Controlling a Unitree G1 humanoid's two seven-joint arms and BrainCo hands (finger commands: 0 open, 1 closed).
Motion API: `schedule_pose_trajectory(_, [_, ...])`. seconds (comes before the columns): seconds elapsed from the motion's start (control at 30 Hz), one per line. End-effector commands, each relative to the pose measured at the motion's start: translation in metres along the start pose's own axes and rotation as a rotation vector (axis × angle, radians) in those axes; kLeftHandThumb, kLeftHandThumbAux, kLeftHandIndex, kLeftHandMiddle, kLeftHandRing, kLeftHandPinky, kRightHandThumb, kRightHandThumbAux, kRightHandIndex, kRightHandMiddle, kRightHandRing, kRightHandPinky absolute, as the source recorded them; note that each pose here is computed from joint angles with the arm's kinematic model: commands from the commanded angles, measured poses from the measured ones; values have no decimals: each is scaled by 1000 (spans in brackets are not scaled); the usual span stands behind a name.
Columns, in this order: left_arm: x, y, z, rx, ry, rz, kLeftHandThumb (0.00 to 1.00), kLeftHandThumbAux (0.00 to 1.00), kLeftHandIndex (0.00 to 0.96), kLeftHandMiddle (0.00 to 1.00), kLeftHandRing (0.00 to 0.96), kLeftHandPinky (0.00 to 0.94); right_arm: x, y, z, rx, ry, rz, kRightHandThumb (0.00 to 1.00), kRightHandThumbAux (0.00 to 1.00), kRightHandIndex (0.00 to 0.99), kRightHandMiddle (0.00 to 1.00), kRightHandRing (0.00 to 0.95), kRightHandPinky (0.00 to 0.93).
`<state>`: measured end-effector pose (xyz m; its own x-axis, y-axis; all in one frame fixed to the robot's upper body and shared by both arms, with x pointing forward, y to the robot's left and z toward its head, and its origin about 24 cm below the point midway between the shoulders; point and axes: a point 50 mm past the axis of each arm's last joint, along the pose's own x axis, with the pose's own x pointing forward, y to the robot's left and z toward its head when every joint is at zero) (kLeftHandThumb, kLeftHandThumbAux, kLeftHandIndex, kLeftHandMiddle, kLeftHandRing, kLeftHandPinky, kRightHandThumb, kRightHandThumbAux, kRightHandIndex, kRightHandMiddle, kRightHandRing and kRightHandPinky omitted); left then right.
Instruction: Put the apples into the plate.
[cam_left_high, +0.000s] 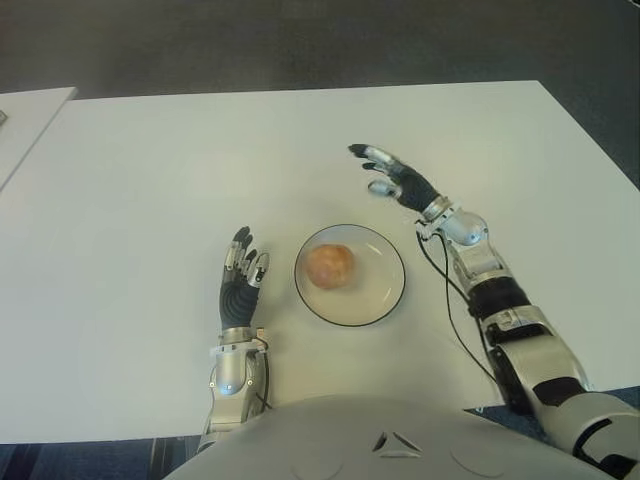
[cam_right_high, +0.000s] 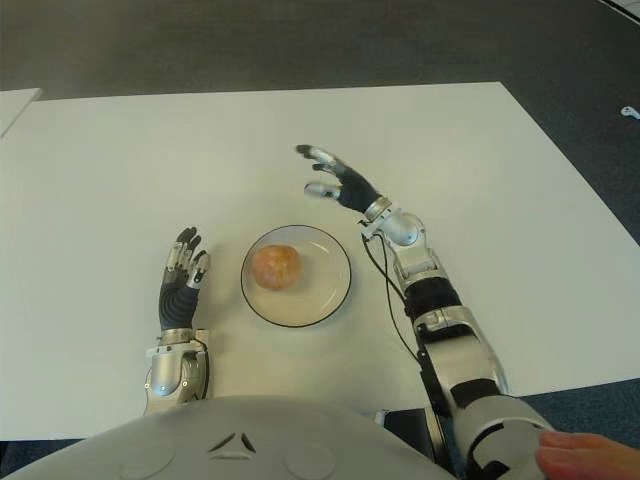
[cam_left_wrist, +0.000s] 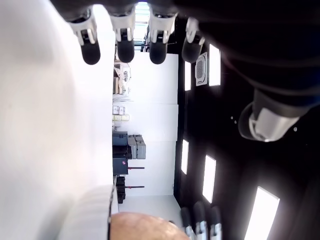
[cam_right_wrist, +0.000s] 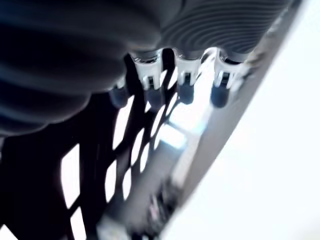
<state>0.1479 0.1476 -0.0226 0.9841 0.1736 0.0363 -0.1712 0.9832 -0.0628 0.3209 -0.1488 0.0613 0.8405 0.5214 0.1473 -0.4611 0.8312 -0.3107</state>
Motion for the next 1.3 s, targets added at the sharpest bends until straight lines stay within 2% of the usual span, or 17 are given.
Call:
schedule_pose_trajectory(0.03, [-4,-4,-10,-13,62,16,33,437,14,0,0,0,-19,0,-26,224,79,-138,120,372,14,6,0,1])
schedule_pose_trajectory(0.13, [-3,-3,-9,-4,54,22,34,429,24,0,0,0,-34,-3,-36,318,101,-220,122,417,36,29,0,26])
schedule_pose_trajectory(0.3, [-3,-1,-8,-10,45,44,39,420,70,0,0,0,-44,-7,-41,411,108,-310,135,467,87,78,35,78])
schedule_pose_trajectory(0.5, [-5,1,-6,-55,23,92,78,430,127,0,0,0,-57,-9,-47,496,123,-438,148,473,140,141,100,149])
schedule_pose_trajectory(0.77, [-5,1,-6,-97,10,111,107,446,154,0,0,0,-76,-9,-62,589,180,-573,174,493,163,189,144,174])
schedule_pose_trajectory(0.97, [-6,2,-6,-92,10,112,111,453,146,1,0,0,-85,-6,-68,589,220,-596,173,507,174,210,163,183])
schedule_pose_trajectory(1.3, [-8,4,-7,-135,34,110,118,445,127,2,0,8,-103,2,-80,549,279,-566,185,504,197,267,207,207])
